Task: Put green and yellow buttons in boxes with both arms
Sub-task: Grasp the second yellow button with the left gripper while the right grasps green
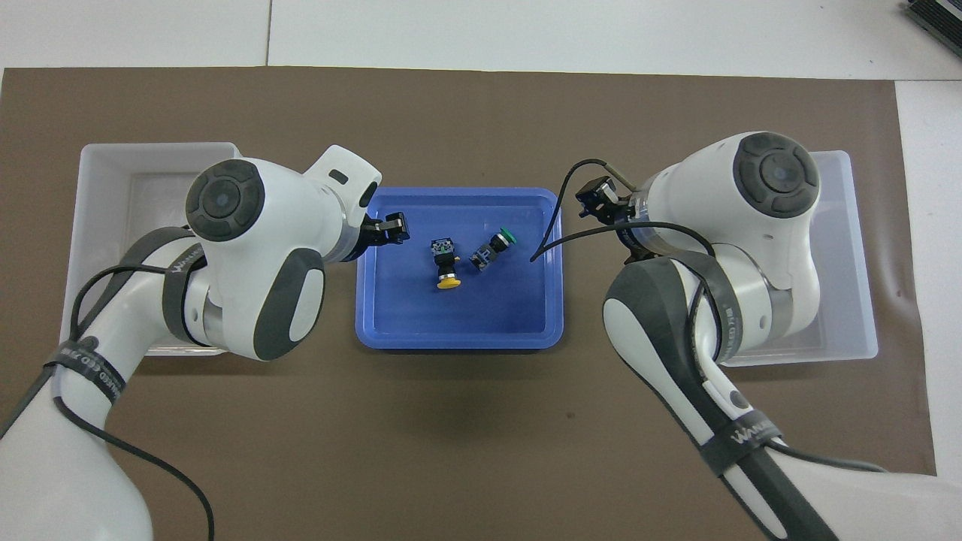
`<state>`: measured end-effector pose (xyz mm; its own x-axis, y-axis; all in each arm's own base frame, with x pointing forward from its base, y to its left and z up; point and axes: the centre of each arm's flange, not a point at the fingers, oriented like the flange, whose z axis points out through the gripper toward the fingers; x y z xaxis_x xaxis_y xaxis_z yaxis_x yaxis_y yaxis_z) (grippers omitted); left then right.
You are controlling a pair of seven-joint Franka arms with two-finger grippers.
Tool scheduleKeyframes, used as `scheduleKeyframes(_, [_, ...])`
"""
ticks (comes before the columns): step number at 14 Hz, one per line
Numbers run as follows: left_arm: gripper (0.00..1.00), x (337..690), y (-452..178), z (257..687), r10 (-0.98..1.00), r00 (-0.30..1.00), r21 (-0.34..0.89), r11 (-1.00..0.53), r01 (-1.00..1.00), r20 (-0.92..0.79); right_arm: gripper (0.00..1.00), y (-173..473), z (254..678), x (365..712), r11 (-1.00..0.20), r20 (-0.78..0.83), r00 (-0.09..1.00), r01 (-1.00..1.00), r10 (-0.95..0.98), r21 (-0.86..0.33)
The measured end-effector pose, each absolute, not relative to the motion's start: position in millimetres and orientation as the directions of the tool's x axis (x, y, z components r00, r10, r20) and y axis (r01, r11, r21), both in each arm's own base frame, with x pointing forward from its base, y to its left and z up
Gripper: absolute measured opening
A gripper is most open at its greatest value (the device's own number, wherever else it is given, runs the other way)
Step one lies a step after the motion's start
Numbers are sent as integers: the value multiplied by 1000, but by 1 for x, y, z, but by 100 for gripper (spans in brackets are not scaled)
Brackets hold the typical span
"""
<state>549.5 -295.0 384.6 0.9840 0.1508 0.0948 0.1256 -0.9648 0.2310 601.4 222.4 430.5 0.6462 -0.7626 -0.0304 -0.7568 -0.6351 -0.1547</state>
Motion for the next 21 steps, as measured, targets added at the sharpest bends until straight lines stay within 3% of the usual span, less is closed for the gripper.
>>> scheduleKeyframes(6, [62,528,-354,319,176,976,261,-955,138,127,100,262,399,618,-549,-66,564,-820,-823,-162])
scheduleKeyframes(10, [61,528,-355,312,175,977,257,-956,139,124,100,288,370,624,-507,-98,522,-850,-848,-139])
scheduleKeyframes(12, [49,528,-355,309,175,977,254,-957,139,122,100,306,353,625,-495,-103,511,-857,-853,-143])
scheduleKeyframes(13, [49,528,-354,306,175,978,252,-958,141,118,100,312,347,624,-495,-104,511,-856,-853,-147])
scheduleKeyframes(15, [35,527,-355,303,173,978,249,-958,140,115,100,324,340,619,-505,-108,521,-850,-846,-150])
scheduleKeyframes(21, [33,532,-348,303,174,977,245,-959,141,121,100,327,303,604,-507,-119,519,-854,-846,-117])
